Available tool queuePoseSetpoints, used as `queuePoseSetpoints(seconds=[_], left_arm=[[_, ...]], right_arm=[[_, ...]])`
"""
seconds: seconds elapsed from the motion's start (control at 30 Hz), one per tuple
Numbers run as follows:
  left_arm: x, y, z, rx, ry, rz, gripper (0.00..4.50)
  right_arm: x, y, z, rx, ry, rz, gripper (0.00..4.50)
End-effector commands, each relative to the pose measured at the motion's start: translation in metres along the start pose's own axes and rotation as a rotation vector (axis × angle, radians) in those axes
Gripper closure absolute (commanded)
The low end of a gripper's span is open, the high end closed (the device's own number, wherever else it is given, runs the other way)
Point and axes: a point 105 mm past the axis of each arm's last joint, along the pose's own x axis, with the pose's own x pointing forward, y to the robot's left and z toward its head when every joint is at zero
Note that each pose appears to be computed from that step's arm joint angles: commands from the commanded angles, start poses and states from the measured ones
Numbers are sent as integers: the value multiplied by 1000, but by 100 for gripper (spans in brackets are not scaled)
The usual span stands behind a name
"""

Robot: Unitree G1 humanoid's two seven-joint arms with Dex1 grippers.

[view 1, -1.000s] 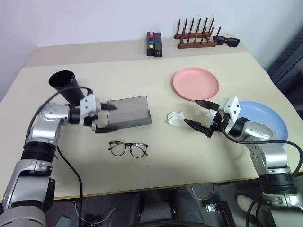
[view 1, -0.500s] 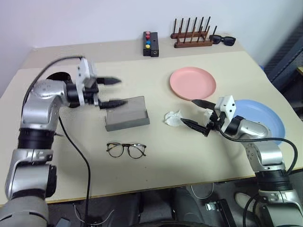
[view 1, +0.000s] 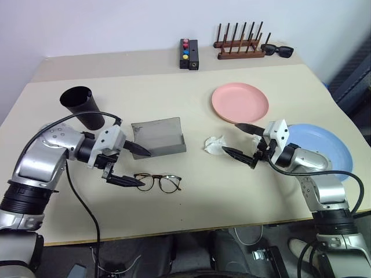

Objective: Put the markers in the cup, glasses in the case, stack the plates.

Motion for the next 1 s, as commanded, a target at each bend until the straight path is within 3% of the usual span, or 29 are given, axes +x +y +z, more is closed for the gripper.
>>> queuePoseSetpoints(seconds=[0.03, 0.33, 0.5, 1.0], left_arm=[[0, 10, -5, 55, 22, 67, 10], [22, 12, -41, -52, -44, 159, 10], [33, 5, -40, -50, -66, 115, 10], [19, 4, -34, -56, -20, 42, 10]], right_arm=[[-2, 1, 7, -20, -35, 2, 0], [-1, 4, 13, -24, -37, 0, 0], [-1, 1, 21, -36, -36, -2, 0], [-3, 6, 24, -29, -39, -5, 0]])
